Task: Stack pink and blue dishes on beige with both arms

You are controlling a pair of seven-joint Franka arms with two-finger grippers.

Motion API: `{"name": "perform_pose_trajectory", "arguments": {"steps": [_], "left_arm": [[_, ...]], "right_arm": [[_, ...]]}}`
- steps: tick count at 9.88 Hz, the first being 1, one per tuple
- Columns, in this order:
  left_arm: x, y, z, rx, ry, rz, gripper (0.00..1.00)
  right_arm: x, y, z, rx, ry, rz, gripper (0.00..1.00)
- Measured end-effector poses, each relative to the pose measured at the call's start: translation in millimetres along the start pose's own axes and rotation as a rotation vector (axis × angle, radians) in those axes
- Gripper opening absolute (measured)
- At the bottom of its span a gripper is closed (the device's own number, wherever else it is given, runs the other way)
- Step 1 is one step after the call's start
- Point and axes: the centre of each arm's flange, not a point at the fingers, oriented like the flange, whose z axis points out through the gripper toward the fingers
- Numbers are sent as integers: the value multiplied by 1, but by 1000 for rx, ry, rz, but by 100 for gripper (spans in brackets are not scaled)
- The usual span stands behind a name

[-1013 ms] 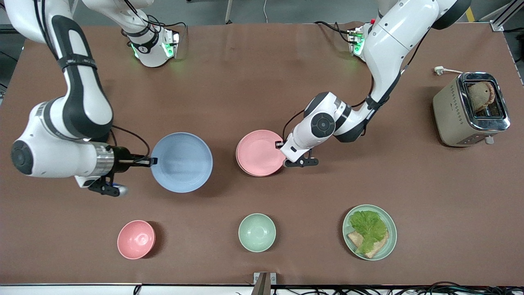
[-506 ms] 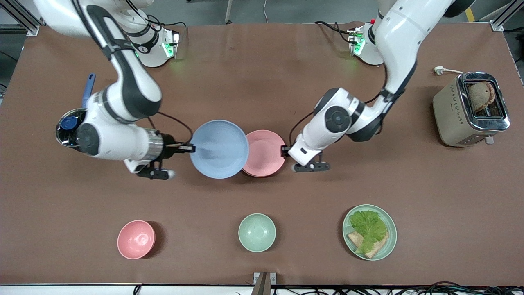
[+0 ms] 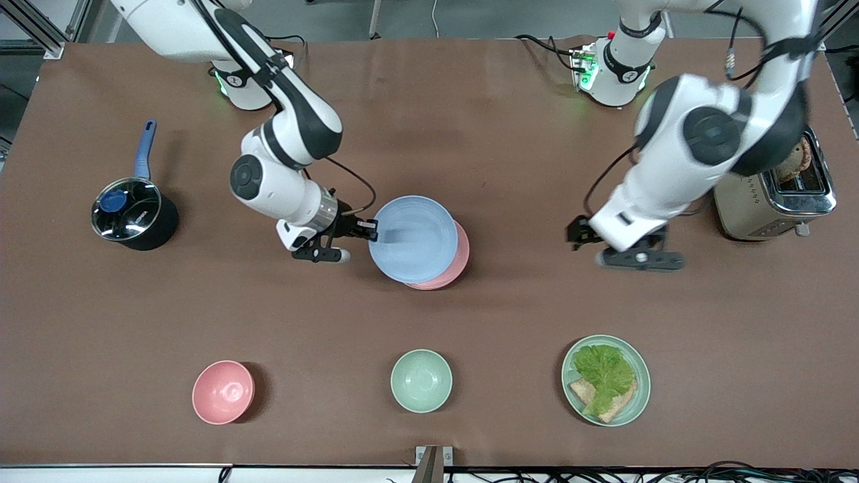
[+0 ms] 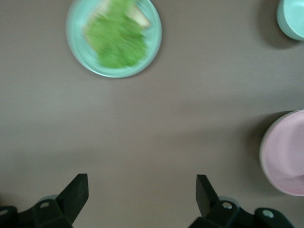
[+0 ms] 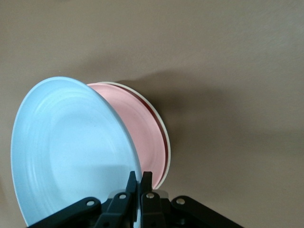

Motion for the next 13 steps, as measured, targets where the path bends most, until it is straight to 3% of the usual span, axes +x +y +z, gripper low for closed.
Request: {"name": "perform_pose_trajectory", "arguments": {"steps": [2,5,7,8,10,13], "left_arm": [[-18,-69,-57,29,21,45,100],[-53,-144,-128,44,80,38,100],[-58,-150,-181,47,100,26,100],[-58,-148,-205,47,77,25,100],[-57,-149,-221,43,10,1,99],[-60,-166,-210,-27,-31,-60,99]], "right_arm": [[-14,3,31,10,32,-8,4],[-22,12,53,7,36,-3,4],[-22,13,55,11,45,-1,4],[-22,16,60,12,48,3,5],[-21,19,63,12,50,8,15],[-7,15,30,11,57,9,58]]}}
